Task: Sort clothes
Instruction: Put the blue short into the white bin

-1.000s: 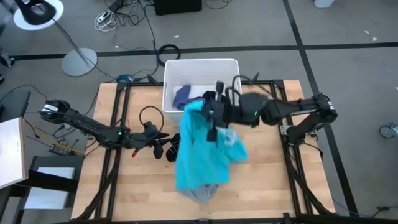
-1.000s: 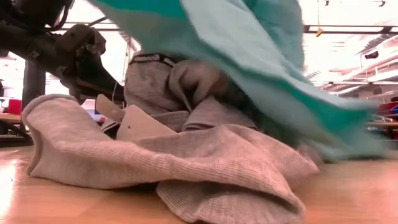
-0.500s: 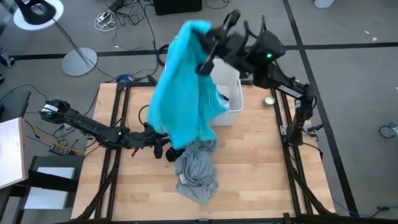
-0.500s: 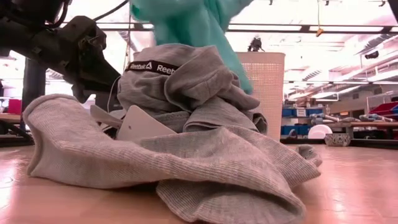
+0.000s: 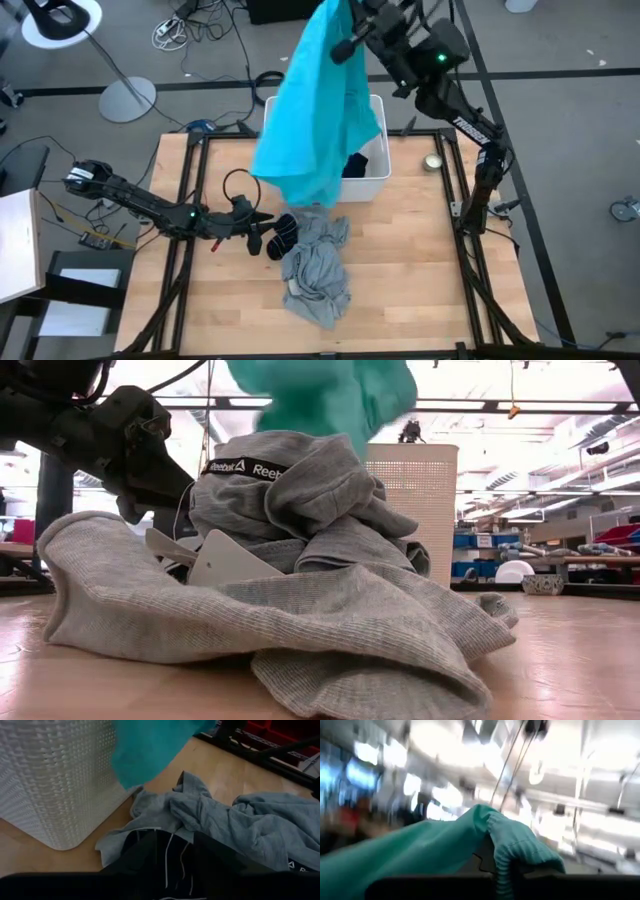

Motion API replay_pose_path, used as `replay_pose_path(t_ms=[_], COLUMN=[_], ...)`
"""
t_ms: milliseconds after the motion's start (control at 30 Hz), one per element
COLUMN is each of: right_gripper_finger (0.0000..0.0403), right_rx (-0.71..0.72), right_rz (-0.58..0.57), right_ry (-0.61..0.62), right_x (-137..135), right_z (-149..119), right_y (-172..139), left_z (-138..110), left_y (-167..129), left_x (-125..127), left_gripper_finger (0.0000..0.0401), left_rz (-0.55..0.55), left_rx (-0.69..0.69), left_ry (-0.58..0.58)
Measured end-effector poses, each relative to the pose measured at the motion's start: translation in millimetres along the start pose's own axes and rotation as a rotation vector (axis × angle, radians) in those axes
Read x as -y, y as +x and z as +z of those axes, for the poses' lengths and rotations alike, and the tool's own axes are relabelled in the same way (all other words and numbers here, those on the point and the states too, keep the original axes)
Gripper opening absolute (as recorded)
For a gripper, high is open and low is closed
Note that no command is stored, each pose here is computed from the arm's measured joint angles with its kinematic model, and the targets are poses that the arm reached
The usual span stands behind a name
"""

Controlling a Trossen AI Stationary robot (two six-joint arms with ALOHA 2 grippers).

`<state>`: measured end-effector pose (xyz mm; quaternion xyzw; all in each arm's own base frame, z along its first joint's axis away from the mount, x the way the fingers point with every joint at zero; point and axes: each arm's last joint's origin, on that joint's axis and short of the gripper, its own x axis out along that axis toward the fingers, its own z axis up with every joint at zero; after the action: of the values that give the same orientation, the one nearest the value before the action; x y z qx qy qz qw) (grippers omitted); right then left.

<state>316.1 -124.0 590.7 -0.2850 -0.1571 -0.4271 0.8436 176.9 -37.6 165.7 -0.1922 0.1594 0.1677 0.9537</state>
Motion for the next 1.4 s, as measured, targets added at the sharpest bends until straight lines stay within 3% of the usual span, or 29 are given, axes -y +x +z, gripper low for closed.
replay_pose_path(t_ms=[167,333,433,567,733,900,1067,1233,1400], right_gripper_finger=[0.0004,0.0004,0.0004,0.0006,0.0024,0.0039,0.0056,0.0099,0.0163], right_rx=[-0.339,-0.76,-1.041,-1.236,-1.257,-1.258,-1.35,-1.426,-1.391], right_rz=[0.268,0.535,0.612,0.683,0.767,0.68,0.66,0.674,0.7], right_ry=[-0.017,0.133,0.15,0.197,0.291,0.381,0.367,0.34,0.294], right_x=[-20.8,-40.9,-52.9,-70.5,-105.1,-120.8,-130.2,-139.1,-133.6], right_z=[-31.2,-81.9,-122.3,-171.6,-234.5,-289.1,-334.1,-357.8,-346.8], right_y=[-12.3,-33.7,-48.7,-63.0,-81.7,-100.3,-124.7,-135.4,-130.3], left_z=[1.1,4.5,5.9,5.6,5.6,5.6,5.5,5.1,5.2], left_y=[0.7,0.6,0.5,0.5,0.5,0.5,0.5,0.6,0.5], left_x=[-0.9,1.2,2.1,1.9,1.9,2.0,1.9,1.7,1.7], left_gripper_finger=[0.0135,0.0135,0.0135,0.0135,0.0135,0.0135,0.0135,0.0135,0.0135], left_rz=[0.005,-0.016,-0.024,-0.022,-0.022,-0.023,-0.022,-0.02,-0.021], left_rx=[0.007,0.038,0.051,0.049,0.048,0.048,0.047,0.043,0.044], left_ry=[-0.011,-0.028,-0.017,-0.01,-0.011,-0.034,-0.034,-0.031,-0.034])
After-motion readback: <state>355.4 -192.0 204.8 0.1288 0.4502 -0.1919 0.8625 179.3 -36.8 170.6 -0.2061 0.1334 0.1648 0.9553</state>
